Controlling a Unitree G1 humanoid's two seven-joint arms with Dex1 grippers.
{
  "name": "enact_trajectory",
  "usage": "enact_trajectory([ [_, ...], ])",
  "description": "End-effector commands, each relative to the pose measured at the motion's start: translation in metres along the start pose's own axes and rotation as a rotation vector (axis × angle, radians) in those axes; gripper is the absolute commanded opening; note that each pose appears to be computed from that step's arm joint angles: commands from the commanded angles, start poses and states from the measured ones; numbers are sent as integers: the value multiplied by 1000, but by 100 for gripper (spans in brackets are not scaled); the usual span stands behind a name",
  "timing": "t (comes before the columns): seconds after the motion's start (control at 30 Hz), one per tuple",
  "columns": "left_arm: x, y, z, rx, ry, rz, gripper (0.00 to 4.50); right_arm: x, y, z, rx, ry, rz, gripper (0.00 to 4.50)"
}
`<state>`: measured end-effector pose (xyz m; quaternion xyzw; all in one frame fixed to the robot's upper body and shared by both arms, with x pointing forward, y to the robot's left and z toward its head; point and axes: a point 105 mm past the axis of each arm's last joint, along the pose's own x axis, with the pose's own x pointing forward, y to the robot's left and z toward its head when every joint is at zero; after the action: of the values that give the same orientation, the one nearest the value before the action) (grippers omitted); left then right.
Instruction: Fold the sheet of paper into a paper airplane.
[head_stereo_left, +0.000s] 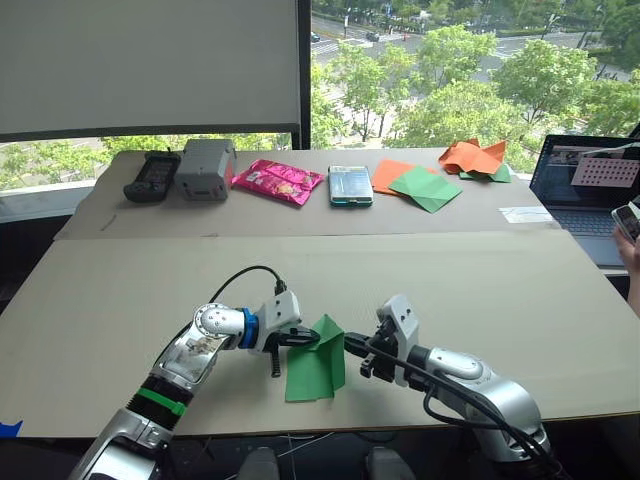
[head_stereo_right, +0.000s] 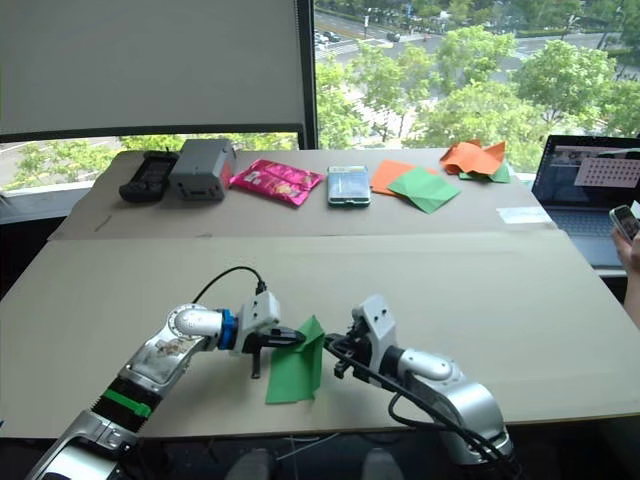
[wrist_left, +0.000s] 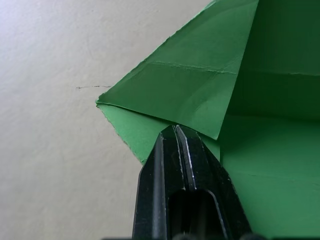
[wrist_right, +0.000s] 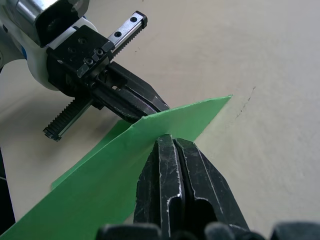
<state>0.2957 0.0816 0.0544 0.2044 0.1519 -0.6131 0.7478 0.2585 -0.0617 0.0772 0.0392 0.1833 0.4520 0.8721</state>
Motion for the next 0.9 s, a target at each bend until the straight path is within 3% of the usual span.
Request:
enact_trajectory([
  [0.03, 9, -10, -9, -7, 52, -57, 3, 3, 2, 8, -37, -29, 9, 0],
  [0.43, 15, -13, -17, -79, 42, -42, 3, 20, 7, 9, -55, -22, 28, 0],
  [0.9, -53, 11, -20, -148, 39, 163, 3, 40, 2, -4, -112, 62, 11, 0],
])
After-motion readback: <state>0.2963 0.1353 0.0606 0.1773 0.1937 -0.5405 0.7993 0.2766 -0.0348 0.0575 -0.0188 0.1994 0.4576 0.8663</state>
